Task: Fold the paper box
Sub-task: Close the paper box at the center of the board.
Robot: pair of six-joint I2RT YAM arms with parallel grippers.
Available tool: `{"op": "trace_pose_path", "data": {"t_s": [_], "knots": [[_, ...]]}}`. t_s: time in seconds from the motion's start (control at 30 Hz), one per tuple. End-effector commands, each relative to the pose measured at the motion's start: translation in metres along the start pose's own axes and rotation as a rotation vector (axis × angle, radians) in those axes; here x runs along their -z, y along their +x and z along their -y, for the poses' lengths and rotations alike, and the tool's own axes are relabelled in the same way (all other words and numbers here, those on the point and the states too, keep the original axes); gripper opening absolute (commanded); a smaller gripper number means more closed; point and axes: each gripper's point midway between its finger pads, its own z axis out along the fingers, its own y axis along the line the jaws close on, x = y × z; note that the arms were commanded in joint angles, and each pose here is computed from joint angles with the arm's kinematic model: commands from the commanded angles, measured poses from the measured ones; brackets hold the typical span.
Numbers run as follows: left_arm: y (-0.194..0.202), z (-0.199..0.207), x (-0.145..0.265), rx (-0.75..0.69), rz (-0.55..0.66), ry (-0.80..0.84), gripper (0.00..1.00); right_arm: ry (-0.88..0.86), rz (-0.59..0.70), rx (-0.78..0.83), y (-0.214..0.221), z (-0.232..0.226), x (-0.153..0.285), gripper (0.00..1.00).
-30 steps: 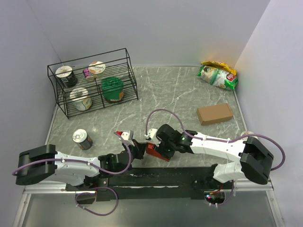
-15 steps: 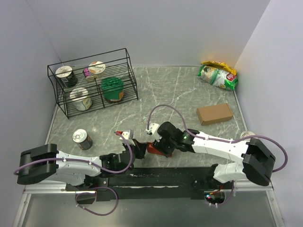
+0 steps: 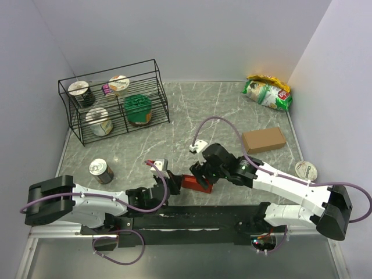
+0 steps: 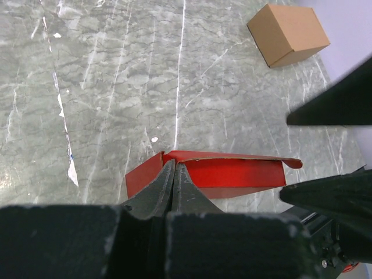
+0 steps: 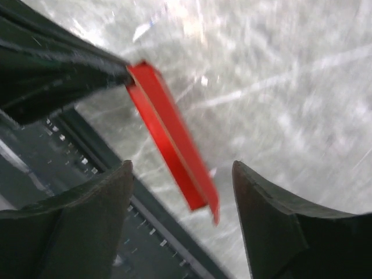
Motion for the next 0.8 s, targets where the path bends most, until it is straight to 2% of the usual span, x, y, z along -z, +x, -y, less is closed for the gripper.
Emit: {"op": "trace_pose_path", "data": {"t_s": [0.0, 0.03, 0.13, 0.3, 0.63, 0.77], "knots": [[0.067, -0.081, 0.023, -0.313, -0.276, -0.171, 0.01, 0.037, -0.145, -0.166, 0.033, 0.003, 0.019, 0.69], [0.067, -0.081, 0.023, -0.311, -0.276, -0.172, 0.01, 0.034, -0.167, -0.201, 0.04, 0.002, 0.021, 0.64], [0.067, -0.081, 0.023, -0.308, -0.276, -0.176, 0.01, 0.049, -0.199, -0.251, 0.053, 0.004, 0.025, 0.58], [0.068, -0.08, 0.025, -0.3, -0.277, -0.167, 0.01, 0.093, -0.178, -0.279, 0.05, 0.013, 0.031, 0.54], [0.069, -0.081, 0.025, -0.307, -0.279, -0.169, 0.01, 0.146, -0.179, -0.269, 0.052, 0.026, 0.016, 0.38], [0.068, -0.081, 0.025, -0.303, -0.276, -0.169, 0.01, 0.144, -0.19, -0.263, 0.052, 0.025, 0.011, 0.36]]}}
